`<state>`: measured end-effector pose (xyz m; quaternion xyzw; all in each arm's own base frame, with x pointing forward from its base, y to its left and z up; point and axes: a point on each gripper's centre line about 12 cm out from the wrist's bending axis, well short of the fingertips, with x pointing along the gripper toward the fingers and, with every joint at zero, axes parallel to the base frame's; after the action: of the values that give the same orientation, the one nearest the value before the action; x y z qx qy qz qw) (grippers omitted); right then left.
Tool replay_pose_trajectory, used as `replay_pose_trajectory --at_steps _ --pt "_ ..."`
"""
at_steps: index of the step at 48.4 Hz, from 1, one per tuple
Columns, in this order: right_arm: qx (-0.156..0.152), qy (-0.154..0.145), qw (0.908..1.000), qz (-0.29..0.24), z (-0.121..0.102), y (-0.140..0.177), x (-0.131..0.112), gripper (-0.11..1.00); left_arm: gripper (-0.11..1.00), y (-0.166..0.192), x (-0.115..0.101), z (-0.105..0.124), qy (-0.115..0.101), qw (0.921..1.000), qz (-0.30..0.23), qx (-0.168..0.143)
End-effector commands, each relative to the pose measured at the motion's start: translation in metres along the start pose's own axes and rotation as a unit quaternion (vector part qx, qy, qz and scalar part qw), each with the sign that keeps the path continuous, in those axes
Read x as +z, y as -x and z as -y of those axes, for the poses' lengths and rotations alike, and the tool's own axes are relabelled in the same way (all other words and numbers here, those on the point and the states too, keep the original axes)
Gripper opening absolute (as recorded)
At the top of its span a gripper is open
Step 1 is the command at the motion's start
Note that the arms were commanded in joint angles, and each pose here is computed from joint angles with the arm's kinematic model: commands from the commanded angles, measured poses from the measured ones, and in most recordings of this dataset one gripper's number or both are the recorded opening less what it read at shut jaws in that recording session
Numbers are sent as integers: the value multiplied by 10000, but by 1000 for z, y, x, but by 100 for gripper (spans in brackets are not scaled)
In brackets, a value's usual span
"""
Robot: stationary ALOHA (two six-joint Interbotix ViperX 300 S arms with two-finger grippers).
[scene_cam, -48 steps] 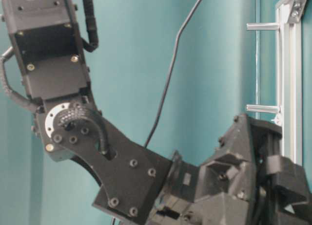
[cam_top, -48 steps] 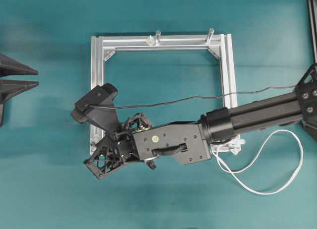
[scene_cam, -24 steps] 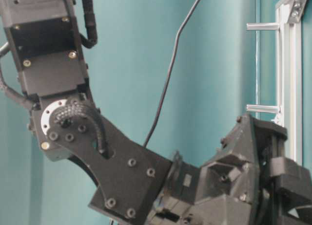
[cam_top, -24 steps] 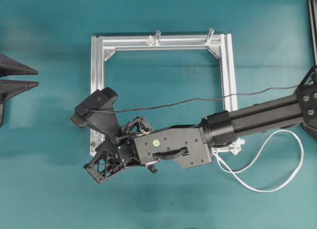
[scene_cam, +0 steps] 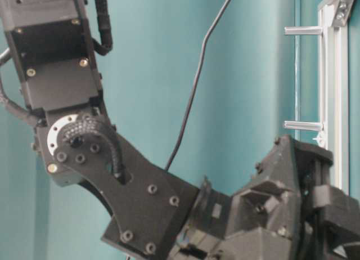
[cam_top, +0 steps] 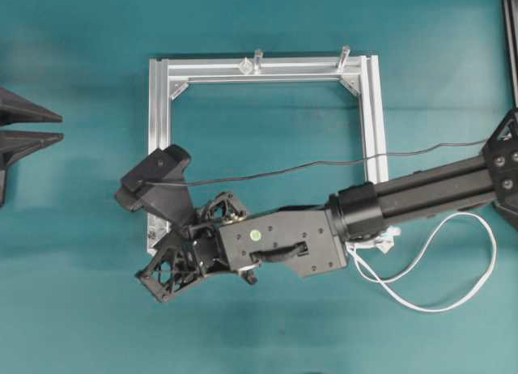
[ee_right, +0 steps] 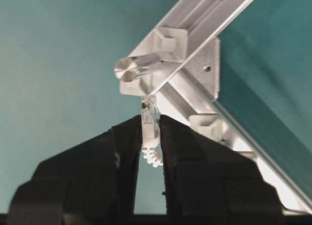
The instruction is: Move the cable alternately left and right between 8 closely spaced pins so it hooks onto each one.
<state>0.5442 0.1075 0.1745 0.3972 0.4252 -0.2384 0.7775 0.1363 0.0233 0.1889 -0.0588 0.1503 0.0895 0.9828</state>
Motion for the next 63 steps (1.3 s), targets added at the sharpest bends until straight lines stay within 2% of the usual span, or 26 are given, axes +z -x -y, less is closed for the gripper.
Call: replay_pose_trajectory --at_steps 1,12,33,40,63 --pt "325 134 9994 33 -22 17 -10 15 38 0 4 0 35 10000 63 15" --pt "557 513 9971 13 -45 19 -27 15 38 0 4 0 43 10000 63 14" --pt "913 1103 9893 262 -80 3 -16 15 38 0 4 0 35 10000 63 15" --pt "831 1248 9880 365 -81 -2 -1 15 38 0 4 0 43 10000 63 15" --pt "604 1221 9873 823 -64 -8 50 15 38 0 4 0 104 9999 55 14"
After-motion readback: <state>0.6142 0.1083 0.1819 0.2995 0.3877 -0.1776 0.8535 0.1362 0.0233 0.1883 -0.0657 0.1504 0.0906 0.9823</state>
